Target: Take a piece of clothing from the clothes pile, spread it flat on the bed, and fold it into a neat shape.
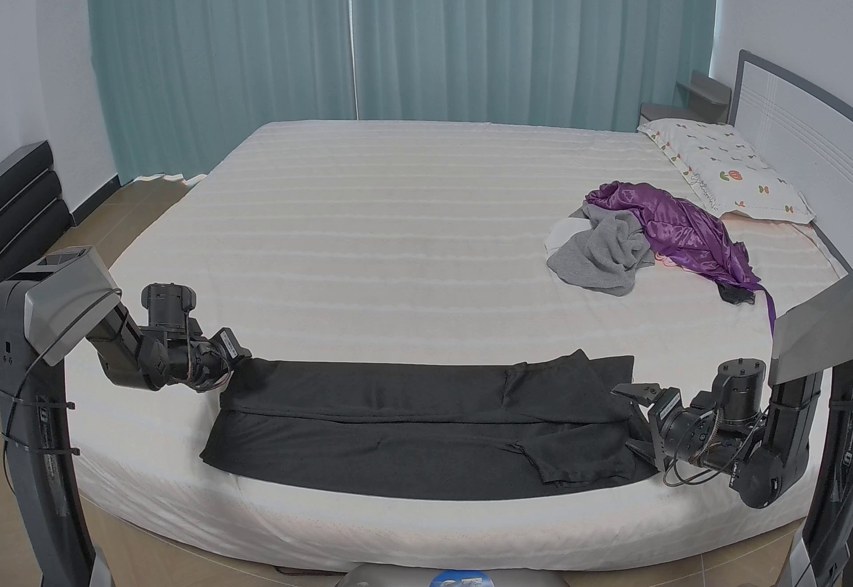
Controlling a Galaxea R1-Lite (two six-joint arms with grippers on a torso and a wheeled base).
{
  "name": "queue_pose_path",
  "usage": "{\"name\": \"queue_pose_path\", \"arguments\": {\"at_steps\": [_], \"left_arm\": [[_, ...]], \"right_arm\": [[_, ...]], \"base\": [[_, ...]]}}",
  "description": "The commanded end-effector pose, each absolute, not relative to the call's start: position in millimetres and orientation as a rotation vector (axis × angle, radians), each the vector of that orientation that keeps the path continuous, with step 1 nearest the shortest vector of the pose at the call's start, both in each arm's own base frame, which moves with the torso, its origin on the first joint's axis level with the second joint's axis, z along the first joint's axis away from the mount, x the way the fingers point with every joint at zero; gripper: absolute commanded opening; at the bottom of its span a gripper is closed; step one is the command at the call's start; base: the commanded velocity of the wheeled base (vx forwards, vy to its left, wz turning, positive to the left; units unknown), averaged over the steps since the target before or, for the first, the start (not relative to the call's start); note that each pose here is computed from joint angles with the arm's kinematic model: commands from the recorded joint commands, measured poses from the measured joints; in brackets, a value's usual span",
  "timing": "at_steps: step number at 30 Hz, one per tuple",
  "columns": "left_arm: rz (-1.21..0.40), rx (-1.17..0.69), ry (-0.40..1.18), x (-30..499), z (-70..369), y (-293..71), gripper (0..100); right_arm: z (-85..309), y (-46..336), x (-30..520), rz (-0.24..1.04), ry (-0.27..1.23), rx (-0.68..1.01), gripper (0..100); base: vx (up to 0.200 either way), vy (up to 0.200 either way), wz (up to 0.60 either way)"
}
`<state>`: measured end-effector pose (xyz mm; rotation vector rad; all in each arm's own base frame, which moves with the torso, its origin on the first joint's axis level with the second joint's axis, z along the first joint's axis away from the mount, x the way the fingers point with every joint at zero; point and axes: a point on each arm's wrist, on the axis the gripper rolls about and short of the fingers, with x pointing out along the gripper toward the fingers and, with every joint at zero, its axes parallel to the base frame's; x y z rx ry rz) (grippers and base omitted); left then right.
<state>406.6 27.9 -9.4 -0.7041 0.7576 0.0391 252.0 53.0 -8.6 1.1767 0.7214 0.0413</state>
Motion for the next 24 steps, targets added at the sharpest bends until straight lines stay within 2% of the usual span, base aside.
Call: {"name": "queue_pose_path", "arguments": {"at_steps": [1,24], "left_arm": [[0.055,-0.709,0.749,406.6,-8.6,32.2,0],[0.066,-0.717,0.735,411.3,-9.0,38.9,0]], "right_arm": [[-7.4,53.0,252.9,0.050,0.709,1.179,100],[-7.9,53.3,252.5,0.050,0.712,1.177,100]], "base": [[0.000,0.000,0.00],[0.000,0.000,0.00]]}}
